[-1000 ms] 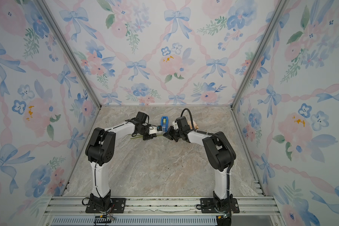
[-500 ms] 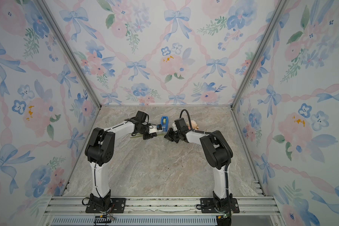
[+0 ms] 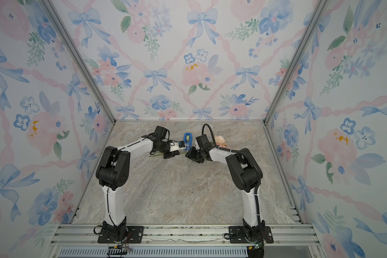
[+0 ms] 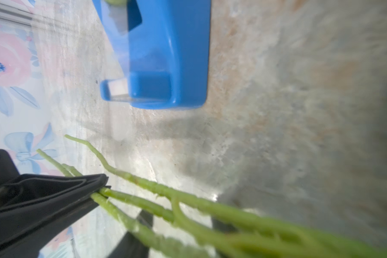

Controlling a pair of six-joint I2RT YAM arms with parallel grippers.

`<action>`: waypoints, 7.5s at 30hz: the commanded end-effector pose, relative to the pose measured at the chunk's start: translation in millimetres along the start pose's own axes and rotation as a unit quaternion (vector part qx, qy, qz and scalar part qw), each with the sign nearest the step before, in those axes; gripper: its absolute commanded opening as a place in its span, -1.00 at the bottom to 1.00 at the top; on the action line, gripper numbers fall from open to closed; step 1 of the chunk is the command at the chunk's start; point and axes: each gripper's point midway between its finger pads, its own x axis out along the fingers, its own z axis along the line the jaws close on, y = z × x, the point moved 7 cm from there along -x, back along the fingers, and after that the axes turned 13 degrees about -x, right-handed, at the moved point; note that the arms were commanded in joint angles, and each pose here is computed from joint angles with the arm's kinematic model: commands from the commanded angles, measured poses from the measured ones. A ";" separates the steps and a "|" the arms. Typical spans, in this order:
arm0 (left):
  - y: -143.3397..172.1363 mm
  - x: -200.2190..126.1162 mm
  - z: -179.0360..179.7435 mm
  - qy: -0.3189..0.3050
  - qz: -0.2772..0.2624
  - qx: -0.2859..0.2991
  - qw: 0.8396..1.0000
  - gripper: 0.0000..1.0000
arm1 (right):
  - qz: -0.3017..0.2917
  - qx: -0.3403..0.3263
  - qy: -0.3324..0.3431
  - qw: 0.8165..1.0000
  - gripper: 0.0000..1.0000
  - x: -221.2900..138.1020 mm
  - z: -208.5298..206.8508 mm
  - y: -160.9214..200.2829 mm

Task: Wrap bouquets with tape
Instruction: Stick the tape to the bouquet, then wrap the tape around the bouquet.

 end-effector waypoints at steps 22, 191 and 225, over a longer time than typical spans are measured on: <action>-15.3 -15.3 1.1 0.017 -0.036 0.008 0.999 -1.00 | -0.186 -0.615 0.107 0.759 0.31 -75.3 22.3 20.5; -28.4 -40.8 13.6 -0.071 0.028 0.077 0.994 -1.00 | -0.128 -0.685 0.096 0.710 0.97 -148.2 35.4 -67.0; -34.8 -73.0 -38.0 -0.338 -0.124 0.287 0.888 -1.00 | 0.136 -0.699 -0.091 0.696 0.26 -99.8 60.1 -47.5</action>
